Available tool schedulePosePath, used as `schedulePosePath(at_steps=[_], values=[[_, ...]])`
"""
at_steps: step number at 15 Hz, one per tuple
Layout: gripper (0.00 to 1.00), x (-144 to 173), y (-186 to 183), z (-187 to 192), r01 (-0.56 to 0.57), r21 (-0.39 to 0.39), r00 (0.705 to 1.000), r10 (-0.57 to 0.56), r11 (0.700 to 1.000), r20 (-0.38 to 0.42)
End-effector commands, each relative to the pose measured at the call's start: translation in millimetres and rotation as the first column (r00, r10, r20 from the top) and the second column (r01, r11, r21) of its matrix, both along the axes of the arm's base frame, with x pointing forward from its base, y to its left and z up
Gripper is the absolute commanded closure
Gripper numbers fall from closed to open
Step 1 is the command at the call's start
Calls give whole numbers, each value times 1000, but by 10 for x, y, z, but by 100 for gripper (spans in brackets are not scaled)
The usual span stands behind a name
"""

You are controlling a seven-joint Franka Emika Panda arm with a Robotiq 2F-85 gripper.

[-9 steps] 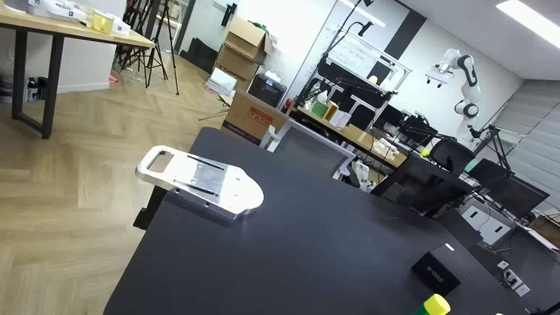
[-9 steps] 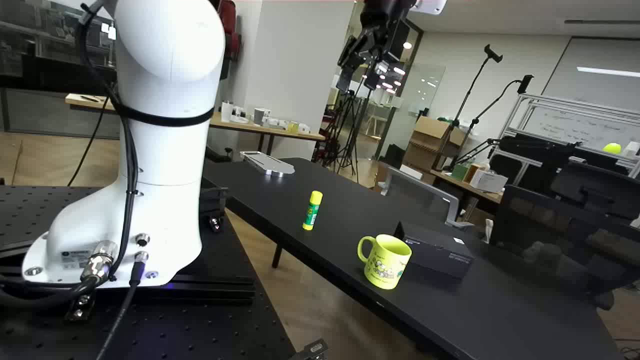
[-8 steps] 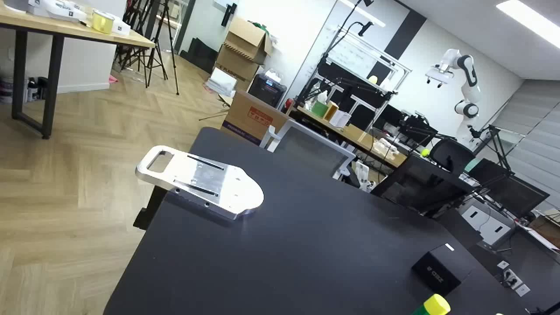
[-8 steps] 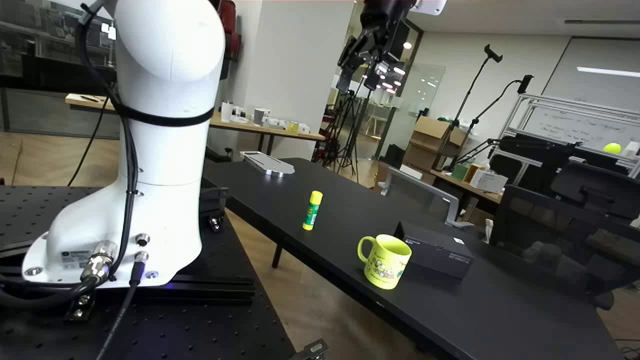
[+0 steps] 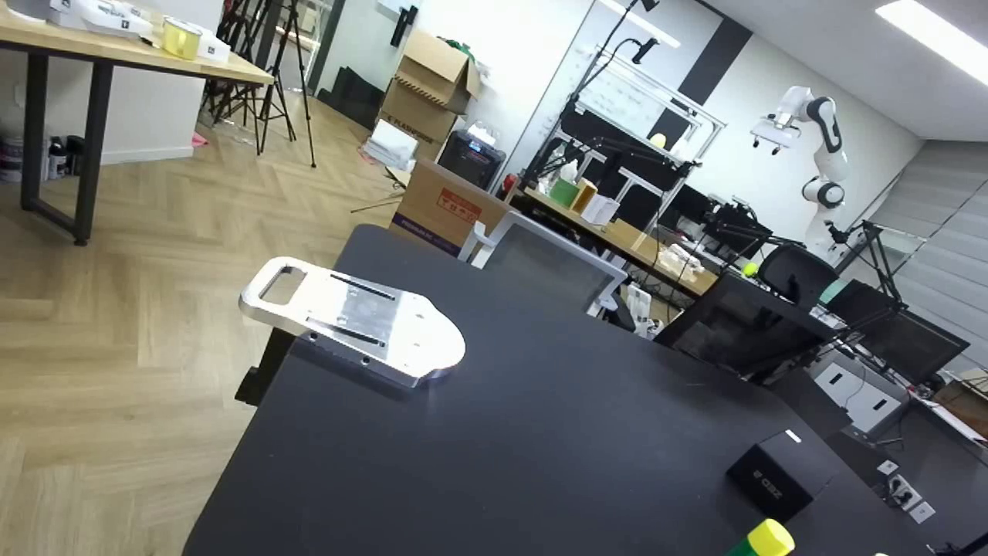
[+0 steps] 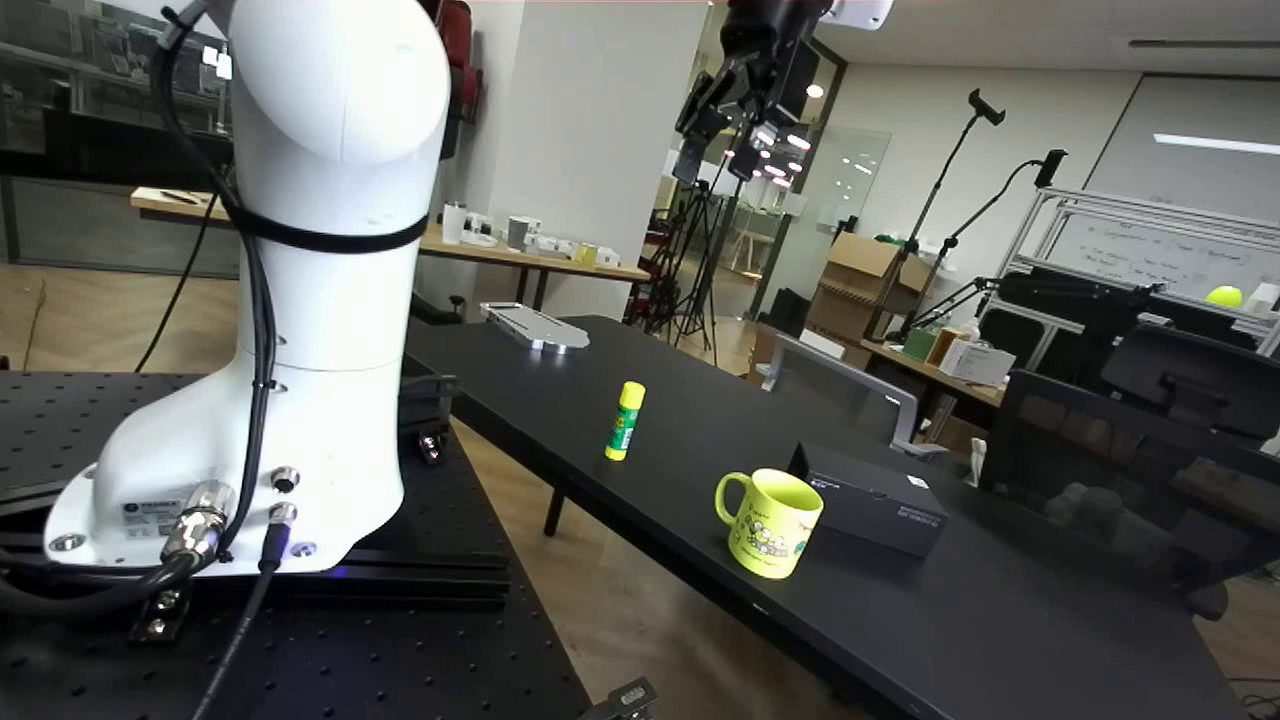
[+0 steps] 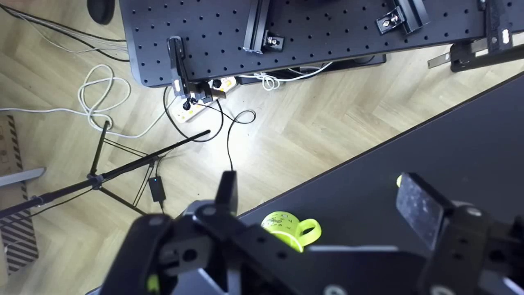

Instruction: Pick up the object from the table and put it in the cup

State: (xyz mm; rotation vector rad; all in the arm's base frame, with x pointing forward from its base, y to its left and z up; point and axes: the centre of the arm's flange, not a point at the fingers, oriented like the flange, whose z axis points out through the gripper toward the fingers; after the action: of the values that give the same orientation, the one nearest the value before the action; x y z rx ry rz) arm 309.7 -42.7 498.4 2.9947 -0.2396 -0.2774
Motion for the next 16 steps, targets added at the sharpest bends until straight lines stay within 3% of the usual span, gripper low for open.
schedulePosePath(at_steps=[1,6,9,16], values=[[0,185,14,-71,28,18,999,-28,999,41],[0,841,157,-514,7,68,992,-16,998,123],[0,1176,442,-992,-23,84,992,12,996,122],[0,1459,1213,-1916,-106,83,991,98,991,92]])
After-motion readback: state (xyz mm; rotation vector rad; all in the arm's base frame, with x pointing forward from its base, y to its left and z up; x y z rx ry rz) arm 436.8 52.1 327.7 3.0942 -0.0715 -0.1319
